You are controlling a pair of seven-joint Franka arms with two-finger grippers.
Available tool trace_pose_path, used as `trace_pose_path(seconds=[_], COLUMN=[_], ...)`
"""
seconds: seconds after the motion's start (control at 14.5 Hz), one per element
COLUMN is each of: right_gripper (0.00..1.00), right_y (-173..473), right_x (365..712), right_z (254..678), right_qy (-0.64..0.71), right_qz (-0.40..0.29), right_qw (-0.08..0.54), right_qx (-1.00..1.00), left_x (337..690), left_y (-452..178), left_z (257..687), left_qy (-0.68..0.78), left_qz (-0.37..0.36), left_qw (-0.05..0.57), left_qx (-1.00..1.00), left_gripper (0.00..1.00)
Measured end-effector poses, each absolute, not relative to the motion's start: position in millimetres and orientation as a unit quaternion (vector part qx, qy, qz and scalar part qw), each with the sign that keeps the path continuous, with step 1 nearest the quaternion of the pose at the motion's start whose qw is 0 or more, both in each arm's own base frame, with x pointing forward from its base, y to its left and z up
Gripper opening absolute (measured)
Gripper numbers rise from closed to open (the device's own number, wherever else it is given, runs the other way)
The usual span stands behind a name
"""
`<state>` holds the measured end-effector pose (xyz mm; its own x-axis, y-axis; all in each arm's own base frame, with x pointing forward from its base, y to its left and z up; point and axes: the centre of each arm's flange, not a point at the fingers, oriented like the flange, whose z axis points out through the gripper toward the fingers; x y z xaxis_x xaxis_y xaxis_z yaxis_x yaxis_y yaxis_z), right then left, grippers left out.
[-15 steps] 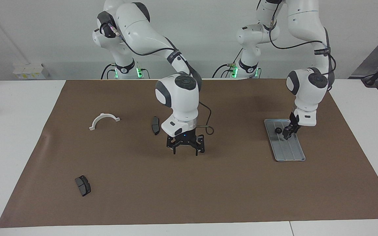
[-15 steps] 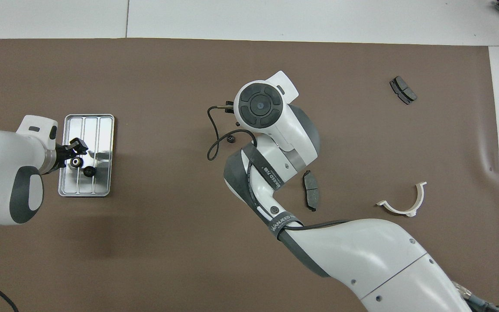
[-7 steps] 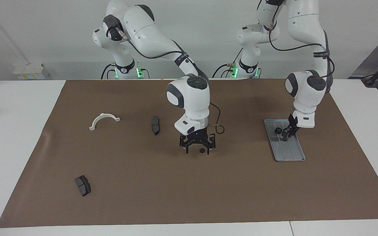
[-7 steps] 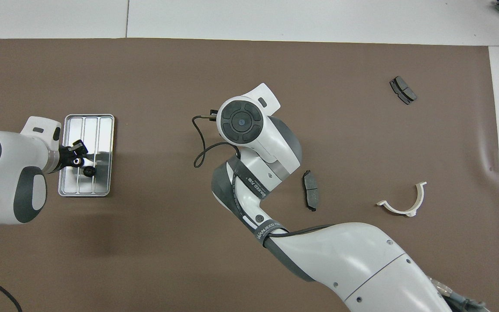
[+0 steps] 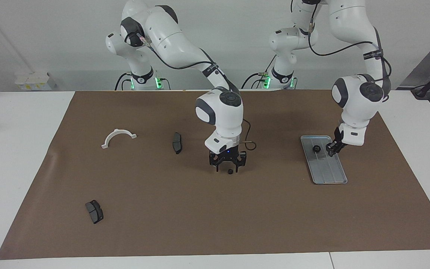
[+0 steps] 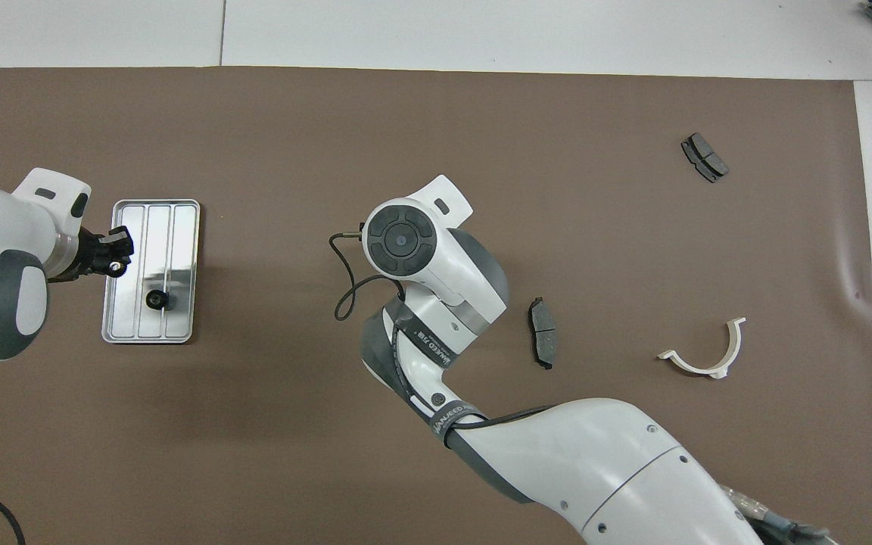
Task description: Place bearing gear from tray to pile
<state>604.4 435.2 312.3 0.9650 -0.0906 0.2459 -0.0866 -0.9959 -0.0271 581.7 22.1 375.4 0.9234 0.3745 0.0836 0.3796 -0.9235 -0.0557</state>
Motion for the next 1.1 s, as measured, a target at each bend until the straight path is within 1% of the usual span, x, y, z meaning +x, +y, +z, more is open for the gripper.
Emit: trace_pose_path(seconds=[0.14,0.21,0.41,0.48,0.62,0.69,0.76,0.83,0.96,1.03,1.1], right_gripper=[0.80,0.78,0.76,0.76,0.67,0.67,0.61,0.61,0.48,0.48,0.41], right_y=[439.6,440.0,435.4,434.9,435.8,436.2,435.6,435.9,436.3,437.0,438.1], right_x=[602.0,601.4,598.1,597.2,596.6,596.7,597.3,597.1,597.4,597.1,596.6], right_z=[312.6,310.7,296.7,293.1,286.5,283.6,283.9,284.0,285.2,285.5,286.0], right_qy=[0.041,0.040,0.040,0.039,0.037,0.036,0.035,0.035,0.033,0.032,0.029], right_qz=[-0.128,-0.130,-0.123,-0.122,-0.126,-0.126,-0.128,-0.128,-0.131,-0.132,-0.134], right_qw=[0.012,0.015,0.010,0.009,0.015,0.015,0.014,0.014,0.013,0.013,0.012], right_qx=[-0.991,-0.991,-0.992,-0.992,-0.991,-0.991,-0.991,-0.991,-0.991,-0.991,-0.991], left_x=[588.4,590.1,592.1,592.2,591.8,591.6,591.5,591.4,591.4,591.3,591.0], left_y=[4.7,-6.7,-42.6,-49.9,-55.5,-56.8,-57.5,-57.7,-58.0,-59.1,-61.1], left_z=[418.2,437.8,474.1,478.2,479.6,479.6,479.5,479.5,479.5,479.4,479.5], left_qy=[-0.181,-0.173,-0.147,-0.142,-0.137,-0.136,-0.136,-0.136,-0.135,-0.134,-0.133], left_qz=[-0.028,-0.026,-0.028,-0.028,-0.028,-0.028,-0.028,-0.027,-0.027,-0.027,-0.027], left_qw=[0.040,0.042,0.041,0.041,0.040,0.041,0.041,0.041,0.041,0.041,0.040], left_qx=[-0.982,-0.984,-0.988,-0.989,-0.989,-0.989,-0.990,-0.990,-0.990,-0.990,-0.990], left_gripper=[0.35,0.35,0.35,0.35,0.35,0.35,0.35,0.35,0.35,0.35,0.35])
